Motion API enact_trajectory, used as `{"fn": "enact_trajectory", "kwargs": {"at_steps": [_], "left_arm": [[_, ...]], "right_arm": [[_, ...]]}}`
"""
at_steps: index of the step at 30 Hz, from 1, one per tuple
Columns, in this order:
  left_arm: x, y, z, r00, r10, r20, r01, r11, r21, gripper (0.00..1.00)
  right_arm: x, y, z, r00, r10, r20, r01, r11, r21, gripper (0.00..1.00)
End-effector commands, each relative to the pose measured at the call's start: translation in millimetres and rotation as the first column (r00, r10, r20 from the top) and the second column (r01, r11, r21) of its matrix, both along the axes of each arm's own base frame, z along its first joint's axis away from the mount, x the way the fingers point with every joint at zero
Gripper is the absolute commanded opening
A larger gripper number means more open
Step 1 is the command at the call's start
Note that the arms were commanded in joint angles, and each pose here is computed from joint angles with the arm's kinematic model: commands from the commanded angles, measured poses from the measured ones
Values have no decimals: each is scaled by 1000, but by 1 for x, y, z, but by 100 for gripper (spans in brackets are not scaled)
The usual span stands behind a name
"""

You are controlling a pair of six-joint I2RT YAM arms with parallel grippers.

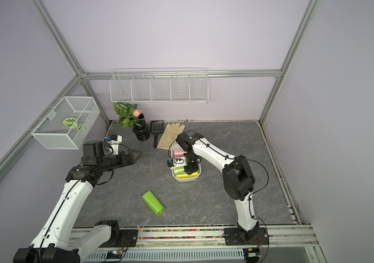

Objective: Put the roll of trash bags into the storage box
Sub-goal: Place the roll of trash bags in the storage box.

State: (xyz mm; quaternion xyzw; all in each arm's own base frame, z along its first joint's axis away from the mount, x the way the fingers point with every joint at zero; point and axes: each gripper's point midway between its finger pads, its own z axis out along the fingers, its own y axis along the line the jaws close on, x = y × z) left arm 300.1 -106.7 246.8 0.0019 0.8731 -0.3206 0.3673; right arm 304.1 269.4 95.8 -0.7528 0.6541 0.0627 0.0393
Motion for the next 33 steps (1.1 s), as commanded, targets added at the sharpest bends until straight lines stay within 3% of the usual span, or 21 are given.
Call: {"fn": "enact_trajectory", "kwargs": {"at_steps": [1,13,25,33], "left_arm": [[0,-1,8,1000,-5,31,5,1000,3,100],[0,0,8,1000,-4,31,3,1000,5,100],[0,0,9,999,-3,32,3,1000,4,100],[-1,-1,10,999,-6,37,6,1000,2,100]], "right_arm": [[6,-1,3,999,6,-32,-6,1000,23,0],[13,5,-14,999,-1,-54,2,1000,9,1],[11,12,-14,995,-51,-87,54,998,33,24],[10,7,-7,995,-68,-70,70,997,24,31]]}}
